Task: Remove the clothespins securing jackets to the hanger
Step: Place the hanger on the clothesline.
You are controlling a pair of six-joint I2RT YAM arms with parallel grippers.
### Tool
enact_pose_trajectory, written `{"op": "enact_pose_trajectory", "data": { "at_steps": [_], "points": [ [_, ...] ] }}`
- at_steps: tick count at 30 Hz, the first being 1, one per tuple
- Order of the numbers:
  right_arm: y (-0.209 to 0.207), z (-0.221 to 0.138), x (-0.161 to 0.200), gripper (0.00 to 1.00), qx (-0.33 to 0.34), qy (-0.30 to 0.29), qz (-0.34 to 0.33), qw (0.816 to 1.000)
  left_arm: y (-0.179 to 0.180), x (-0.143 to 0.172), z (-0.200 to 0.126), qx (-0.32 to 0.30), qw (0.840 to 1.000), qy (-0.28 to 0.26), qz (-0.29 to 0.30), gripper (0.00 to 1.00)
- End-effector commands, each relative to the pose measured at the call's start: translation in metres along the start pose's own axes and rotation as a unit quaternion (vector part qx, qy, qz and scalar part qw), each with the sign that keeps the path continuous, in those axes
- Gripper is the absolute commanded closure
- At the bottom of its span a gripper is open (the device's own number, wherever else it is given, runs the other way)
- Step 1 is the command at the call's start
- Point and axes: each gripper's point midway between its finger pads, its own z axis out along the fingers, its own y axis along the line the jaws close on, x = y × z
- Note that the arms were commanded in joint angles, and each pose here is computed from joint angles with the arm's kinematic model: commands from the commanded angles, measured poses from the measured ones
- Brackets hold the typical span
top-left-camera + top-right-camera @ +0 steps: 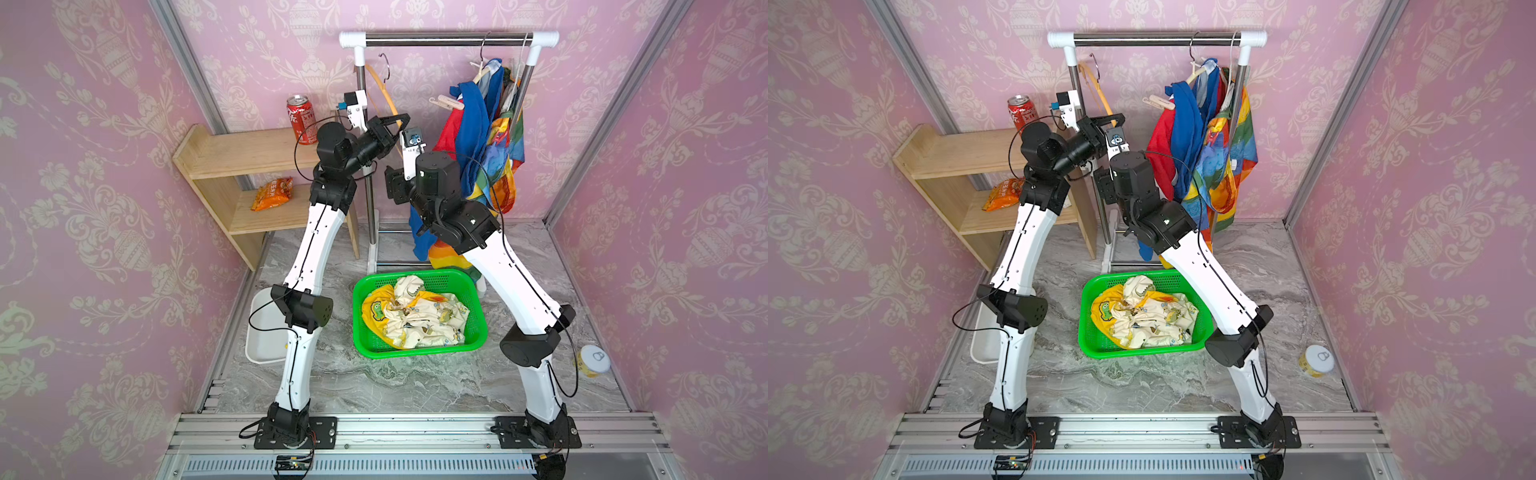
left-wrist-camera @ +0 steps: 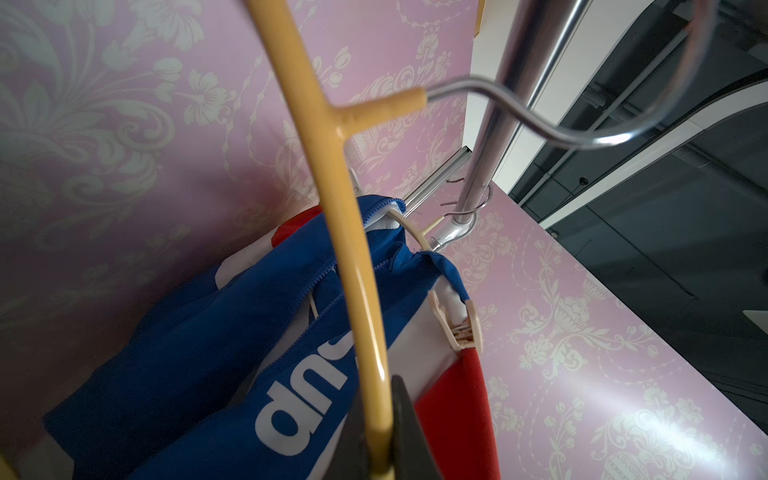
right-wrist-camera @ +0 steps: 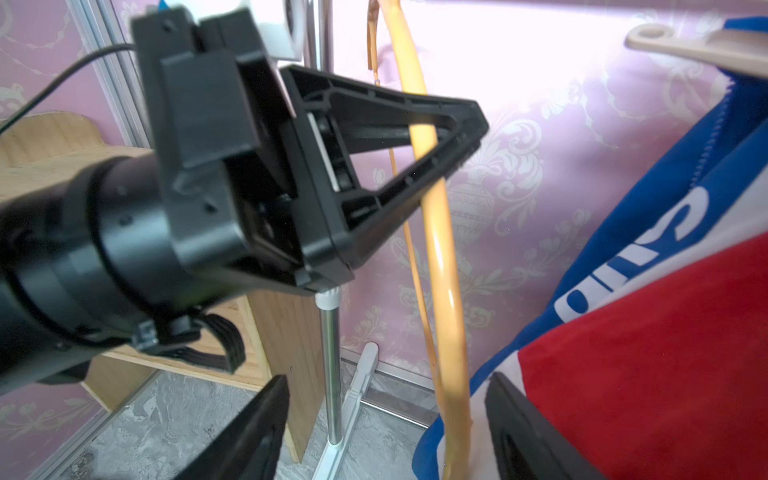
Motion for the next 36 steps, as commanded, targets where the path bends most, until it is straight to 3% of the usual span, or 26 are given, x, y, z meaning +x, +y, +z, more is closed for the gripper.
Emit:
{"op": "enact_pose_trajectory", "data": {
  "at_steps": [1,8,11,17,23,29,33,36],
  "points": [
    [-0.014,-0.009,0.007,0.28,0.03,0.013,-0.01,0.999,-0.039,-0.028,-0.013,0.038,0.998,-0.043,0.028,1.0],
    [-0.03,-0.022,0.004,0.35,0.01,-0.017,0.016,1.0,-0.054,-0.033,-0.018,0.049,0.997,-0.046,0.03,1.0],
    [-0.036,-0.022,0.005,0.43,0.013,-0.02,0.025,0.999,-0.062,-0.034,-0.019,0.068,0.996,-0.048,0.019,1.0],
    [-0.031,-0.017,0.001,0.46,0.004,-0.036,0.033,0.999,-0.077,-0.029,-0.021,0.082,0.996,-0.033,0.015,1.0],
    [-0.023,-0.007,-0.004,0.58,-0.006,-0.034,0.028,0.999,-0.089,-0.027,-0.024,0.087,0.996,-0.026,0.017,1.0],
    [-0.021,0.003,-0.004,0.75,0.002,-0.034,0.02,0.999,-0.099,-0.022,-0.027,0.091,0.996,-0.011,0.018,1.0],
    [-0.018,0.007,-0.006,0.99,0.001,-0.033,0.018,0.999,-0.099,-0.02,-0.027,0.089,0.996,-0.005,0.018,1.0],
    [-0.018,0.008,-0.009,1.0,0.003,-0.04,0.025,0.999,-0.096,-0.018,-0.027,0.084,0.996,0.001,0.016,1.0]
  ]
}}
